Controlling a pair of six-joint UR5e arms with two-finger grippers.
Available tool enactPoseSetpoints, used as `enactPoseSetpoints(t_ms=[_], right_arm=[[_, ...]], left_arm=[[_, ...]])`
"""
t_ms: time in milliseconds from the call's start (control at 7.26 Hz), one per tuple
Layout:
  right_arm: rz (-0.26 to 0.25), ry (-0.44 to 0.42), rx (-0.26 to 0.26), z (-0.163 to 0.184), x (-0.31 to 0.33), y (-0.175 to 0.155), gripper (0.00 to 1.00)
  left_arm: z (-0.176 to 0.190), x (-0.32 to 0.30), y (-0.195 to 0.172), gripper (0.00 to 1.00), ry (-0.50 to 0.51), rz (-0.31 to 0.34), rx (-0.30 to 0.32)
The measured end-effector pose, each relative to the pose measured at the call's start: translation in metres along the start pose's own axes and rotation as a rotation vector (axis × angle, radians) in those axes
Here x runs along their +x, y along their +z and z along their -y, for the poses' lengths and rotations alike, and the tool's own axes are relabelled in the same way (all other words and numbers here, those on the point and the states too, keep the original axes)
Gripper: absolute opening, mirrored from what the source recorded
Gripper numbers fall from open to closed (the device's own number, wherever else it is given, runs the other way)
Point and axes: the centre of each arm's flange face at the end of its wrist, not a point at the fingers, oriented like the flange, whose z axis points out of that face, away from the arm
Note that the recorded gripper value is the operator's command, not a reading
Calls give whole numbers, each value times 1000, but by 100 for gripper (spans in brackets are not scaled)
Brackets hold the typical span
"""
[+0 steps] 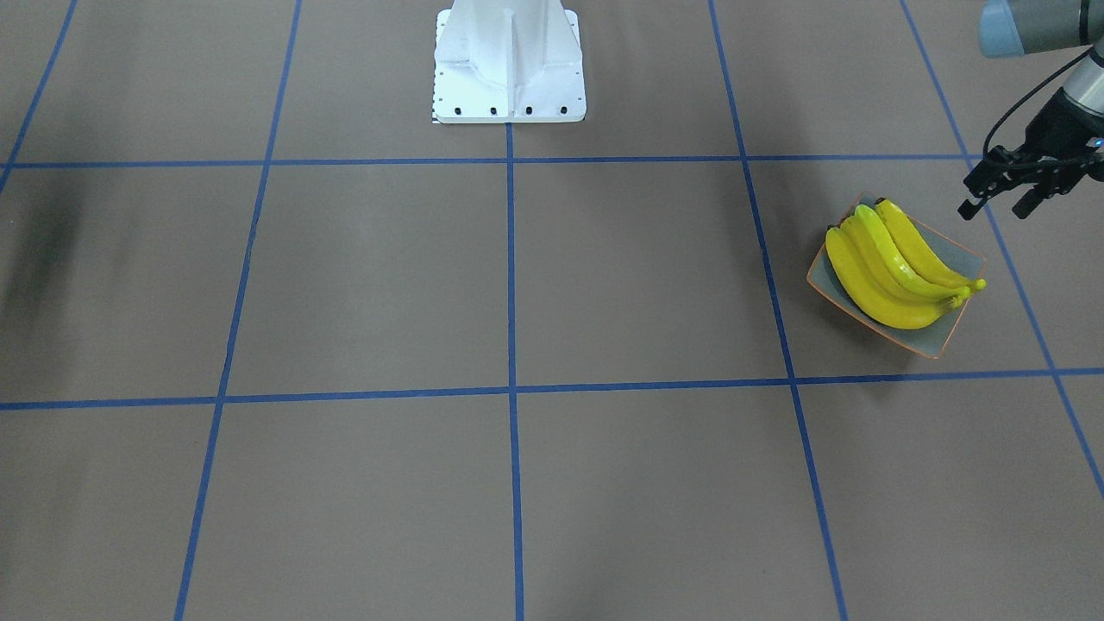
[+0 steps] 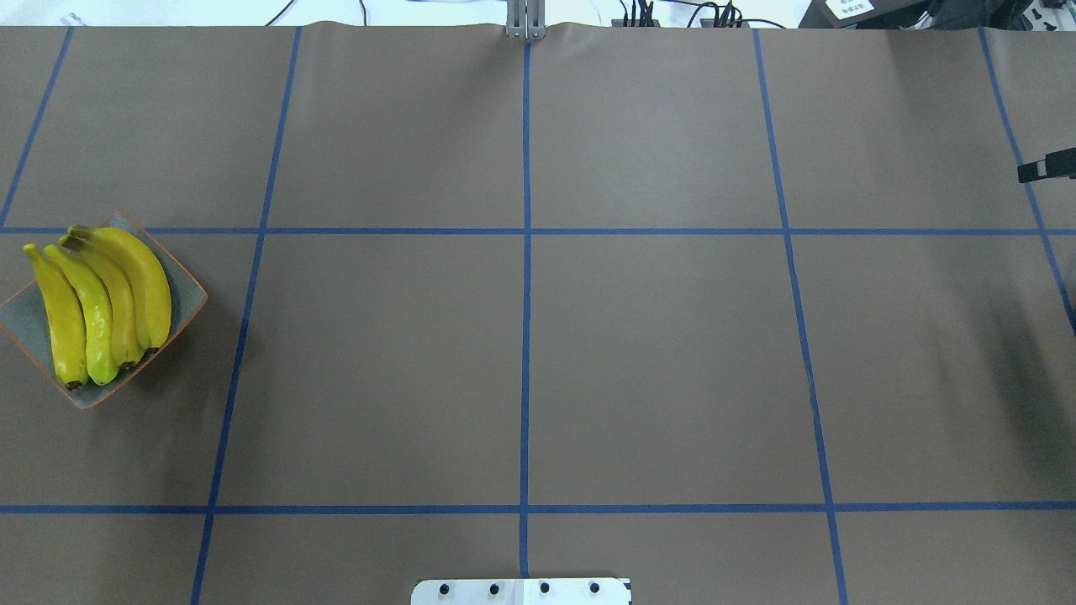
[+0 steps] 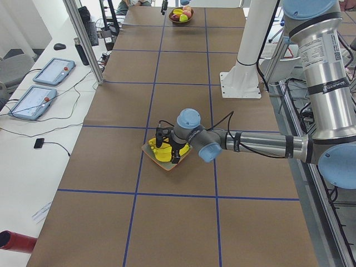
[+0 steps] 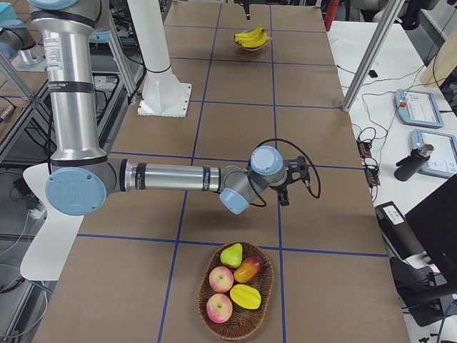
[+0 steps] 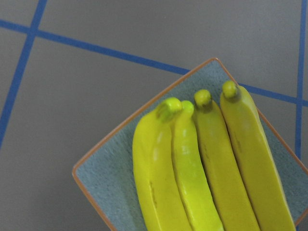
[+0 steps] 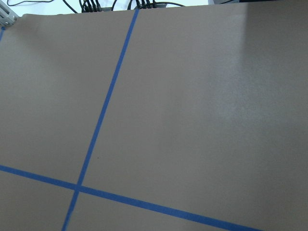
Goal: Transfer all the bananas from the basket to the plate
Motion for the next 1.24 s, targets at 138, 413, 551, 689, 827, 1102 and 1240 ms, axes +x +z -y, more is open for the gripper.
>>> enactPoseSetpoints(t_ms=[138, 413, 551, 689, 827, 1102, 1240], right_arm=[[-39, -22, -28, -3, 18, -5, 100], [-105, -44, -106, 4, 47, -19, 100], [-133, -48, -153, 14, 54, -23, 100], [-162, -45, -205, 23, 58, -25, 100], [-184, -41, -259, 32, 59, -27, 100], [-219, -46, -339, 37, 53, -37, 100], [-250, -56, -365, 34, 45, -46, 100]], left_arm=[[10, -16, -2, 100, 84, 44, -10], [38, -44, 0, 100, 175, 111, -47], [52, -53, 0, 100, 169, 125, -70], [65, -59, -5, 100, 154, 122, -99], [79, -62, -13, 100, 142, 117, -127], [110, -54, -25, 100, 100, 130, -181], [118, -51, -26, 100, 82, 136, -198]])
